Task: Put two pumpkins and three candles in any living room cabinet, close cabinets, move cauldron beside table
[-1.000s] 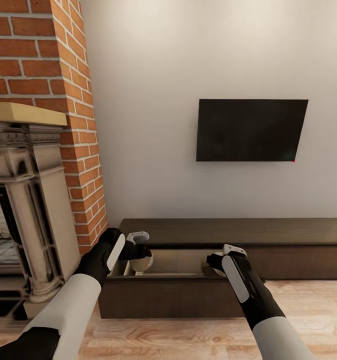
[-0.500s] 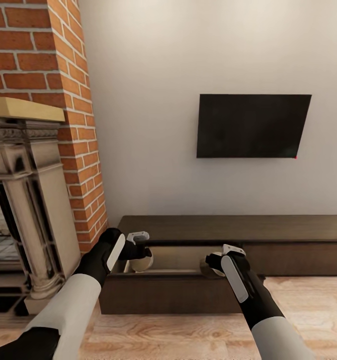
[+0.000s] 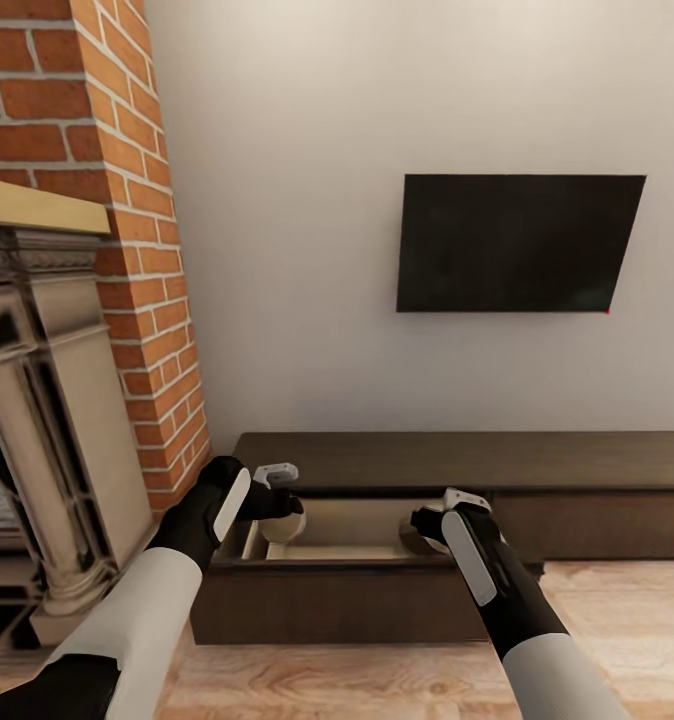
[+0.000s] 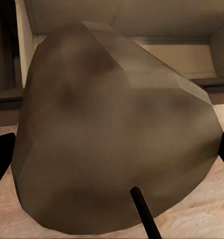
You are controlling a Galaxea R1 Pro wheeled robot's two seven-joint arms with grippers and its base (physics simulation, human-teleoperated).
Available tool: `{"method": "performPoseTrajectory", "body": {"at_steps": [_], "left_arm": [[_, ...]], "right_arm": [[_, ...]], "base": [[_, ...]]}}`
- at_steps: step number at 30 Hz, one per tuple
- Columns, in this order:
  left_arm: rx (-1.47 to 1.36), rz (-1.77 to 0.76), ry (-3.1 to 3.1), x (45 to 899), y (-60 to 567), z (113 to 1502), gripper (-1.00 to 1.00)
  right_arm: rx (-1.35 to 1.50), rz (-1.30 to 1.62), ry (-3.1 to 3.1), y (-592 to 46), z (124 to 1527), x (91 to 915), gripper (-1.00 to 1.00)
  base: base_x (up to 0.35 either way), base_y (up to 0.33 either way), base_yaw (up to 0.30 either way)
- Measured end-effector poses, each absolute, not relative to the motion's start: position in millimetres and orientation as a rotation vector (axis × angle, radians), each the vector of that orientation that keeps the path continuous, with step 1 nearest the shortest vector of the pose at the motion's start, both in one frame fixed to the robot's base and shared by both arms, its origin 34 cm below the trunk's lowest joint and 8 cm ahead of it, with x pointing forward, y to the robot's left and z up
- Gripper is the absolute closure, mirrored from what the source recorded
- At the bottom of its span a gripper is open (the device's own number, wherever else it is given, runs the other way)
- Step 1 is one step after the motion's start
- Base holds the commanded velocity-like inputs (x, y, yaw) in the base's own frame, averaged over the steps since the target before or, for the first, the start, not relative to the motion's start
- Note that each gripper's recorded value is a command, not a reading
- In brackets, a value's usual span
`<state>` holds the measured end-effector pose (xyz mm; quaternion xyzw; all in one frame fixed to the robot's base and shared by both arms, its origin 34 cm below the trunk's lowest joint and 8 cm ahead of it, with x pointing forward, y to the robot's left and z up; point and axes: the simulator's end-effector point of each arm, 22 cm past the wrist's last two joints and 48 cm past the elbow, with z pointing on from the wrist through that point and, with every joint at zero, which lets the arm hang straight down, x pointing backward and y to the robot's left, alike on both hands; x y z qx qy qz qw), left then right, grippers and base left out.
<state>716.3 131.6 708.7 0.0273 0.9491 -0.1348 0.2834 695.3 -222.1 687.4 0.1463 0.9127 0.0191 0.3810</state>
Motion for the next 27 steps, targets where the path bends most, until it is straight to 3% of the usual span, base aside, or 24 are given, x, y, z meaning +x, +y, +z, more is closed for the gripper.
{"method": "performPoseTrajectory", "body": {"at_steps": [7,18,27], "left_arm": [[0.072,-0.363,2.542,716.5,131.2,707.8,1.0],[0.073,-0.358,2.545,716.6,132.2,706.2,1.0],[0.114,-0.344,2.55,714.3,125.5,704.3,1.0]], "right_arm": [[0.373,0.047,2.331,-222.3,686.3,695.3,1.0],[0.374,0.049,2.333,-221.8,685.2,695.6,1.0],[0.375,0.046,2.332,-222.4,685.4,695.7,1.0]], "base": [[0.143,0.0,0.013],[0.012,0.0,0.199],[0.0,-0.005,0.036]]}}
